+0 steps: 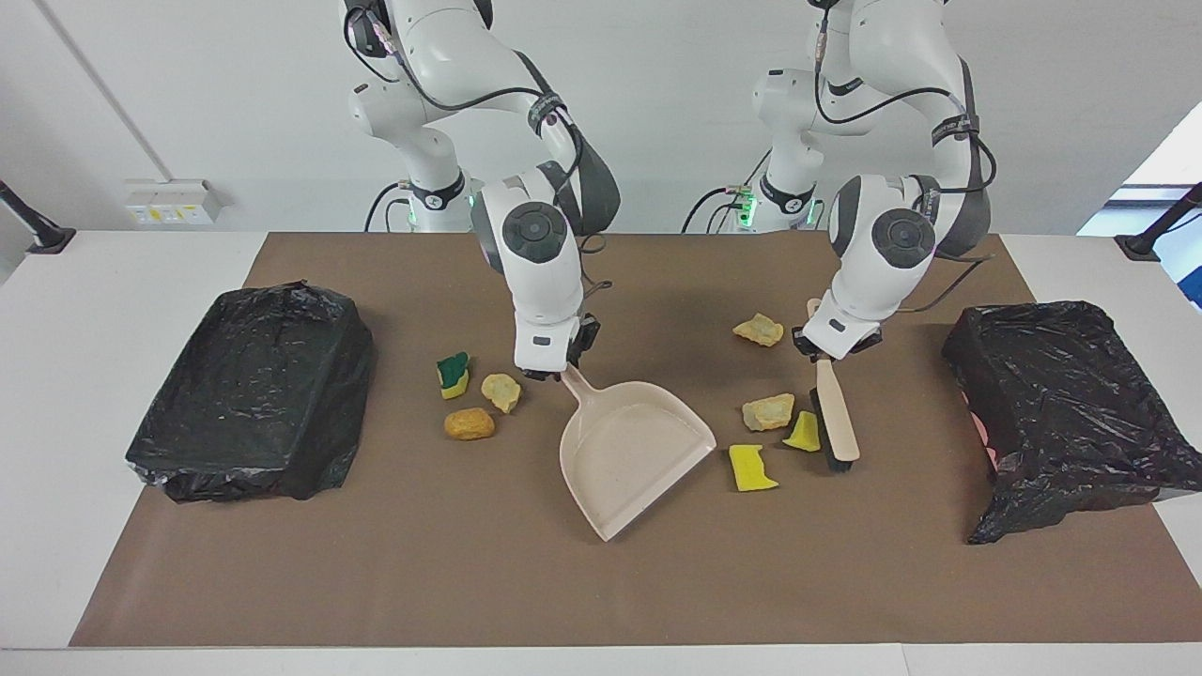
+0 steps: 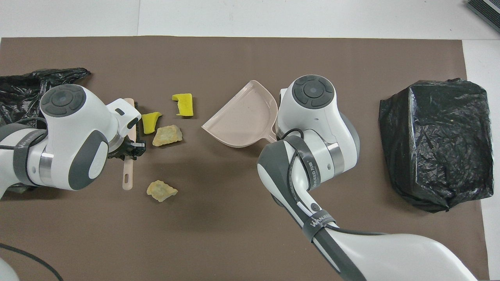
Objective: Sweep and dump trash in bin
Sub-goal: 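Sweep the yellow sponge pieces into the dustpan with the left gripper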
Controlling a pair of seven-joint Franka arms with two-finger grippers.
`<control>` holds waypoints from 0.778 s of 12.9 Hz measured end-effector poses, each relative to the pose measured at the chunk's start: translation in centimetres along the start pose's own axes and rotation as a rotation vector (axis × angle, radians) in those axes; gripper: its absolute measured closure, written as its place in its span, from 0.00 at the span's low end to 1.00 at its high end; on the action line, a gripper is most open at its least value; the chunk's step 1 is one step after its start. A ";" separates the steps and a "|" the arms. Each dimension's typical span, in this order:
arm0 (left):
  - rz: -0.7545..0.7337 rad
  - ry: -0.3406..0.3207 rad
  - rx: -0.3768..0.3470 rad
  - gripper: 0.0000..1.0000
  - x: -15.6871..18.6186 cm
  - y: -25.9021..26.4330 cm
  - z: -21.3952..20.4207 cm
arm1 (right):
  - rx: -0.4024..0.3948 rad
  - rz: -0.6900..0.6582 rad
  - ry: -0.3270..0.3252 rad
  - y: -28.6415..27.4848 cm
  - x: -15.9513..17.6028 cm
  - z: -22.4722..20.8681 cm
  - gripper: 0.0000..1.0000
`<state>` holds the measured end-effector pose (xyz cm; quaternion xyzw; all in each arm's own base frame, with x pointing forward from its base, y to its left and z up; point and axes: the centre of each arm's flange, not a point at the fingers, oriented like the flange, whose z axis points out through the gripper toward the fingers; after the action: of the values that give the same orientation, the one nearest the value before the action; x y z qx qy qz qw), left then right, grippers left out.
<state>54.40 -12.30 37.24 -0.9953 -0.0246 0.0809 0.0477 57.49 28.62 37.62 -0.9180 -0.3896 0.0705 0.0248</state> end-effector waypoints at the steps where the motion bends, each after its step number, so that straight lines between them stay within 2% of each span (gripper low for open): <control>1: -0.009 -0.002 -0.001 0.74 -0.3 -0.1 0.7 | -0.005 -0.036 -0.010 -0.1 -0.6 0.5 0.68; 5: -0.040 0.029 -0.014 0.74 -0.7 -0.8 2.7 | -0.042 -0.187 0.015 -2.1 -1.3 1.6 0.68; 7: -0.034 0.033 -0.016 0.74 -1.1 -0.5 2.6 | -0.059 -0.229 0.002 -2.5 -1.4 2.0 0.68; 10: 0.034 0.040 -0.010 0.74 -2.3 2.9 2.7 | -0.093 -0.267 -0.022 -3.5 -1.6 2.2 0.68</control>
<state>51.81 -15.11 34.62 -0.9972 -0.0073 0.0617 0.0420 53.57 29.90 36.01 -0.8574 -0.5112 0.0584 -0.0126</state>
